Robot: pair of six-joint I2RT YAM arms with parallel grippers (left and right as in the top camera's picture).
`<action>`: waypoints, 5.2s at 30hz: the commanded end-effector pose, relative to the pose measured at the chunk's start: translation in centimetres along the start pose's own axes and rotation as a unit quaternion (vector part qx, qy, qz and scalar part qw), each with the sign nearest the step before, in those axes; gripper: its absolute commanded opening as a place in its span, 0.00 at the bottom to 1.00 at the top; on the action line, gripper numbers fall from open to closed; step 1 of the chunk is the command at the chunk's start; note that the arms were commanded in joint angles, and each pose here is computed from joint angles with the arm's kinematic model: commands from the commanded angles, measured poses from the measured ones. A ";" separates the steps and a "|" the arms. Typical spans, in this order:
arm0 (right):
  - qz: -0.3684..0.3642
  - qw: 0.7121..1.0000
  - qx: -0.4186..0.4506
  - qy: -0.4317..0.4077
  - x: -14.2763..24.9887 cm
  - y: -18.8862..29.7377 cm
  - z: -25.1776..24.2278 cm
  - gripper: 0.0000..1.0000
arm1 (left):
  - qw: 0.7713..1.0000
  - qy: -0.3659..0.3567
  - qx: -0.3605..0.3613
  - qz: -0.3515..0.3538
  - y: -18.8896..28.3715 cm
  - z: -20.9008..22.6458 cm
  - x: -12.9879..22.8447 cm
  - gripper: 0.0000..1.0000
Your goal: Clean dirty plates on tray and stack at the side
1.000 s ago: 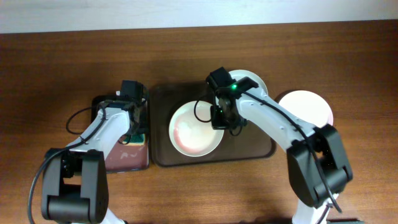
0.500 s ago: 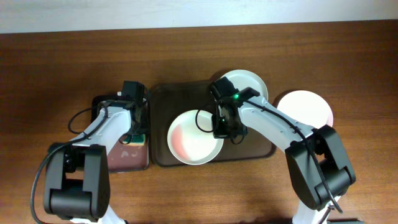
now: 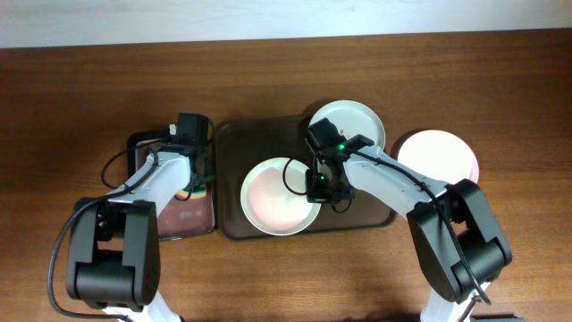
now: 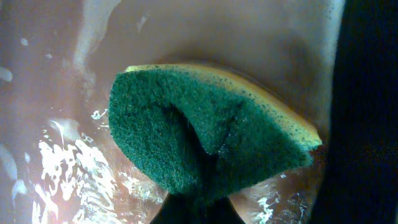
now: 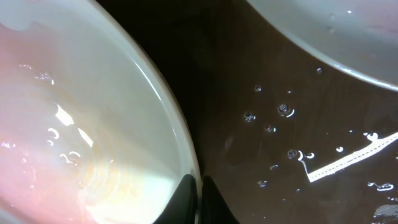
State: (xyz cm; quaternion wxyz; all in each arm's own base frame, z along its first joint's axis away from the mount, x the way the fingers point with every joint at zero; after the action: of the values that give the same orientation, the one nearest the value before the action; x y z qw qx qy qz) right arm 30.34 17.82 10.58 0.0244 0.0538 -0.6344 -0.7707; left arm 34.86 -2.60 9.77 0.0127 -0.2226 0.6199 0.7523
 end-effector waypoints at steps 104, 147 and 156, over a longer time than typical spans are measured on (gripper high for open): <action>-0.155 0.942 0.045 -0.294 1.2 18.4 -25.2 0.04 | 0.992 -0.029 0.075 0.098 6.6 1.3 1.0 0.93; -0.350 0.844 0.398 0.084 -0.9 15.5 4.0 0.04 | 0.992 -0.028 0.076 0.095 6.5 1.2 0.9 0.94; -0.201 0.930 0.180 -0.251 -2.0 17.7 -15.9 0.04 | 0.992 -0.028 0.077 0.095 6.5 1.2 0.9 0.94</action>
State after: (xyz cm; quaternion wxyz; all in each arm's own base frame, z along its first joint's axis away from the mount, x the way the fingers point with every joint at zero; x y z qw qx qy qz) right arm 33.70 2.26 24.73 -0.2731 0.0540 -0.7894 -0.5471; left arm 31.63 -3.33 15.17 -0.0287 -0.1326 0.6915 0.7095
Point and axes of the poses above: each gripper's point midway between its finger pads, its own y axis back along the fingers, its own z axis along the line the jaws close on, x = y × z, the point moved 10 cm from there along y, back along the fingers, and after that the axes turned 6 degrees about y, right-handed, at the moved point
